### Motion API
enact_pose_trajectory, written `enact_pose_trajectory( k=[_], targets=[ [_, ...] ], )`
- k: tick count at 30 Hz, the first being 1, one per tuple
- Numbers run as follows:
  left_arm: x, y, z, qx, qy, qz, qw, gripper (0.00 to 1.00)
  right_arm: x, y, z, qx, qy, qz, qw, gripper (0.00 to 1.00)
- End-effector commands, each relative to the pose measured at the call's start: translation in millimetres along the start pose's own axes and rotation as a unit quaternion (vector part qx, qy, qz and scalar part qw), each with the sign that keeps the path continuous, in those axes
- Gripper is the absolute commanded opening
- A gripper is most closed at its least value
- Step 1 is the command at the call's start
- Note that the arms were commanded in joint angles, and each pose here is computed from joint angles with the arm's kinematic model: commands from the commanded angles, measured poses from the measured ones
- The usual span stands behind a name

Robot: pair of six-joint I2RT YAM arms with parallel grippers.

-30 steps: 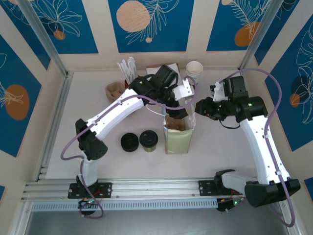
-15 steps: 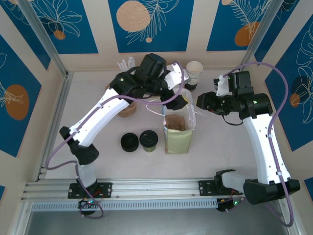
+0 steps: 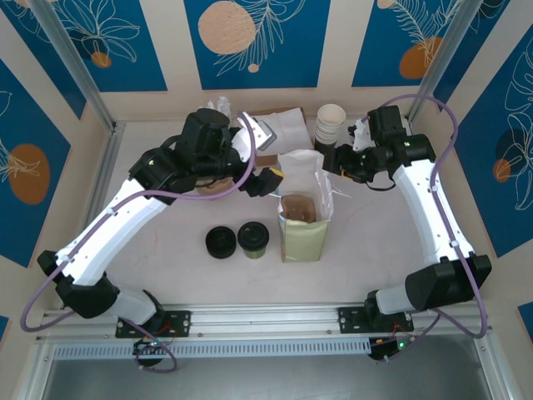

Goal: Pack the takeout coffee

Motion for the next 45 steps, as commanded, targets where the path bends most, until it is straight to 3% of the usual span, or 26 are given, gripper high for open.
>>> enact_pose_trajectory(
  k=[1,7,12,18,23,30,37,45],
  targets=[
    [4.3,7.5,-7.2,-0.025,-0.012,-0.029,0.999,0.97,0.9,7.3,10.9,-0.019,0.015,-0.013,1.0,0.54],
    [11.3,9.3,-13.7,-0.033,-0.012,-0.038,0.999,0.97,-1.9,3.0,28.6,0.003,0.029,-0.016,0.999,0.53],
    [12.6,10.7,-16.5,-0.036,-0.013,-0.041,0.998,0.97,-5.7,-0.9,39.0,0.015,0.034,-0.017,0.999,0.46],
    [13.0,11.4,-18.0,-0.035,-0.014,-0.042,0.998,0.98,-9.5,3.9,40.6,0.013,0.033,-0.034,0.999,0.15],
    [12.6,12.1,-20.4,-0.037,-0.016,-0.044,0.998,0.98,-8.5,13.7,22.5,0.0,-0.003,-0.061,0.998,0.0],
    [12.6,12.5,-23.4,-0.04,-0.018,-0.043,0.998,0.98,1.6,22.8,-12.0,-0.04,-0.088,-0.108,0.989,0.0],
    [15.8,12.3,-20.7,-0.04,-0.017,-0.046,0.998,0.98,18.2,18.9,-24.7,-0.098,-0.172,-0.188,0.962,0.0],
    [19.6,11.0,-21.1,-0.039,-0.019,-0.051,0.998,0.99,33.3,14.4,-24.3,-0.134,-0.19,-0.244,0.942,0.0]
  ],
)
Point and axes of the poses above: each hand's point on the last joint's axis, 136 mm out from that joint toward the fingers, its own z axis out along the fingers, its own y axis along the line the jaws close on, x = y × z, the point moved 7 cm from there along -z, back along the fingers, and after that the axes turned 14 degrees about z, right-handed, at the moved point
